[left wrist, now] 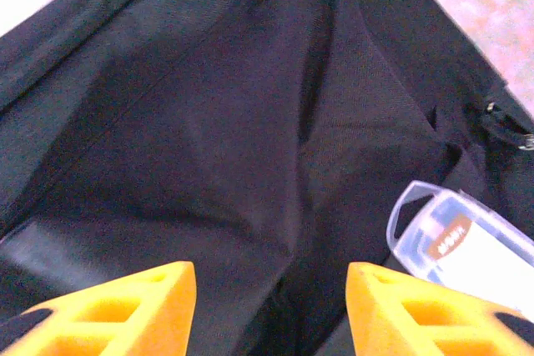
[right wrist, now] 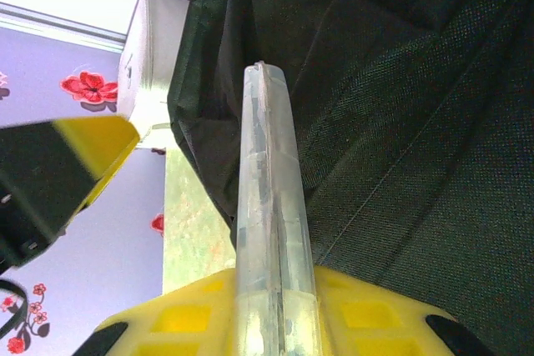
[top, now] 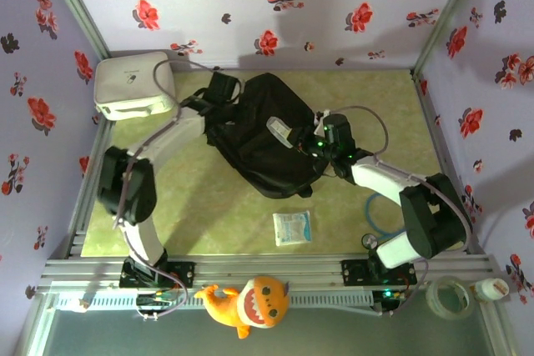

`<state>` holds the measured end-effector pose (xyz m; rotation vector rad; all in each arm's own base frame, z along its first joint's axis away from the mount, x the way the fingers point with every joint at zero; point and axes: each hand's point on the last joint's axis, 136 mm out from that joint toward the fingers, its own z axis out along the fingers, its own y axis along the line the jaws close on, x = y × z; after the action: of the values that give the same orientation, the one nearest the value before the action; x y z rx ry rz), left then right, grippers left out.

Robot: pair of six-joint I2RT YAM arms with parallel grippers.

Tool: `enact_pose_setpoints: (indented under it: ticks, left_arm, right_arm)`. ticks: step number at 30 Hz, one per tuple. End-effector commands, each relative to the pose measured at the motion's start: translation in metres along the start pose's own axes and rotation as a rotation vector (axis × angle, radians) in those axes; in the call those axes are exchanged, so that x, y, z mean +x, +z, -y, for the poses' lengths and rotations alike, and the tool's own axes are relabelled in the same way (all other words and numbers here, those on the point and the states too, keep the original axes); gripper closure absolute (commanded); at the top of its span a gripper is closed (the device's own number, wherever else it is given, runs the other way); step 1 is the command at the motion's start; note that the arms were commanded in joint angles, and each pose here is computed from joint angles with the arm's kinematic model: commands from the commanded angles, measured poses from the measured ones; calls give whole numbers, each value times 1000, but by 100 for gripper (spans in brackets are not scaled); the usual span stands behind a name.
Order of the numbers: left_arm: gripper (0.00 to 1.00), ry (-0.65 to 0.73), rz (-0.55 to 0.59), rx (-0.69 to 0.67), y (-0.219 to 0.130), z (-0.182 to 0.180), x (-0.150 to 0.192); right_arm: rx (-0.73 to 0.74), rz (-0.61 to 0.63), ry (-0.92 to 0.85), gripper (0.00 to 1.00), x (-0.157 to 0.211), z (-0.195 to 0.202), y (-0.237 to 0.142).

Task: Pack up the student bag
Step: Move the student bag to the top-center of the table, then open the student bag at the top-center of the table.

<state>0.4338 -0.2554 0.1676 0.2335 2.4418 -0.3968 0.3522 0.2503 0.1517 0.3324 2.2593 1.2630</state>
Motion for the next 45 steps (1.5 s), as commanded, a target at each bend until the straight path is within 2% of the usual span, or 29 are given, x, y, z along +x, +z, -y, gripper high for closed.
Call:
enact_pose_setpoints:
  ticks: [1, 5, 11, 15, 18, 25, 33, 39, 45]
  left_arm:
    - [52, 140, -99, -114, 24, -3, 15]
    - [57, 220, -107, -240, 46, -8, 11]
    - [62, 227, -158, -267, 72, -10, 21]
    - [79, 212, -160, -255, 77, -7, 20]
    - [100, 195, -139, -214, 72, 2, 12]
    - [100, 149, -72, -80, 36, 26, -13]
    - [100, 47, -44, 103, 2, 45, -18]
    - [100, -25, -57, 188, -3, 44, -13]
    - [100, -55, -65, 195, 3, 37, -12]
  right_arm:
    - [-59, -6, 18, 77, 2, -6, 3]
    - [-46, -4, 27, 77, 7, 1, 0]
    - [-26, -19, 27, 77, 14, 9, -5]
    - [-6, -31, 37, 77, 21, 18, -8]
    - [11, -40, 59, 77, 29, 28, -10]
    - [1, -40, 100, 76, 42, 40, -17]
    - [-52, -38, 111, 76, 37, 31, -10]
    - [-89, -1, 101, 76, 25, 23, -3]
    - [-137, 10, 106, 76, 11, 13, 16]
